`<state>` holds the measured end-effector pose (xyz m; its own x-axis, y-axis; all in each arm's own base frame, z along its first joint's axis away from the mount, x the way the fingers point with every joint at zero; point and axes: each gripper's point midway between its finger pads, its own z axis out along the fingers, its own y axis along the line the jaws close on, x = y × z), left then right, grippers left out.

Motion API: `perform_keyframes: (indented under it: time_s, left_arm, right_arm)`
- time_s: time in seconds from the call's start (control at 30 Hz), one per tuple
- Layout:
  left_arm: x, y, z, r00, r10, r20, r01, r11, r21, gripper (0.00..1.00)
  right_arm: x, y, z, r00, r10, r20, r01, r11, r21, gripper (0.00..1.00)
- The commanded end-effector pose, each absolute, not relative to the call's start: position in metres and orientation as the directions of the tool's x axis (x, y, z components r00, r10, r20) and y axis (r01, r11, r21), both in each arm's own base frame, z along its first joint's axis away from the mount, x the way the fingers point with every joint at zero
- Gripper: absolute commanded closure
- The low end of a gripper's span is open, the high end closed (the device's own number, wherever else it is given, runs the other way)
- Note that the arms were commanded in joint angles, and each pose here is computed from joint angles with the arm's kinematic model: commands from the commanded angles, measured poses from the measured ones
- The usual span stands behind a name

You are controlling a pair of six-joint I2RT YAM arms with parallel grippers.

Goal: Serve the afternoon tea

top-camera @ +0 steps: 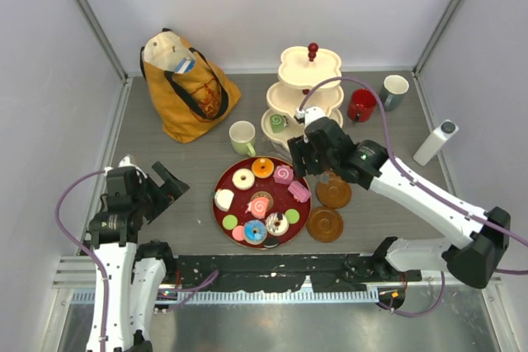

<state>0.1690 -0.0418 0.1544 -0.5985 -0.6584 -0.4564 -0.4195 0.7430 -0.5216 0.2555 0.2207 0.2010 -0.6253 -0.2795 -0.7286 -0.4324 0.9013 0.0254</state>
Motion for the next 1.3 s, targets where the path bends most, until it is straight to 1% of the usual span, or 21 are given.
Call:
perform_keyframes:
  time_s: [0.0,0.13,0.23,0.3,0.5,0.7,0.87,1.03,1.13,1.27]
  left_arm:
    - [0.172,-0.041,0.169,-0.582,-0.650,-0.489,-0.389,0.751,-0.535,0.00]
    - [0.172,-0.041,0.169,-0.580,-0.650,-0.491,-0.390,0.751,-0.533,0.00]
    - [0.172,-0.041,0.169,-0.582,-0.649,-0.490,-0.390,0.751,-0.532,0.00]
    - [0.172,-0.041,0.168,-0.582,-0.650,-0.489,-0.392,0.751,-0.532,0.00]
    - [0.172,-0.041,0.168,-0.580,-0.650,-0.492,-0.390,0.751,-0.533,0.00]
    - [0.172,-0.041,0.167,-0.586,-0.646,-0.489,-0.389,0.754,-0.529,0.00]
    - [0.173,-0.041,0.167,-0.584,-0.647,-0.491,-0.389,0.754,-0.530,0.00]
    - [0.174,-0.041,0.166,-0.585,-0.647,-0.489,-0.391,0.753,-0.529,0.00]
    - [0.174,-0.041,0.166,-0.586,-0.647,-0.488,-0.391,0.753,-0.529,0.00]
    - [0.174,-0.040,0.166,-0.586,-0.646,-0.490,-0.390,0.754,-0.528,0.01]
  right_arm:
    - [0.229,0.222,0.221,-0.629,-0.210,-0.749,-0.461,0.876,0.142,0.32]
    - [0.201,0.228,0.222,-0.633,-0.255,-0.730,-0.552,0.811,0.195,0.33]
    - [0.184,0.232,0.219,-0.634,-0.307,-0.710,-0.593,0.783,0.190,0.33]
    - [0.173,0.238,0.217,-0.615,-0.351,-0.706,-0.624,0.764,0.163,0.33]
    - [0.161,0.248,0.205,-0.562,-0.450,-0.694,-0.671,0.739,0.064,0.34]
    - [0.146,0.260,0.194,-0.494,-0.571,-0.656,-0.725,0.686,-0.051,0.35]
    - [0.138,0.255,0.179,-0.468,-0.651,-0.597,-0.740,0.658,-0.139,0.36]
    - [0.134,0.263,0.177,-0.450,-0.663,-0.598,-0.760,0.636,-0.132,0.36]
    - [0.129,0.274,0.180,-0.435,-0.659,-0.614,-0.785,0.612,-0.100,0.36]
    - [0.122,0.280,0.179,-0.425,-0.671,-0.608,-0.809,0.582,-0.078,0.37]
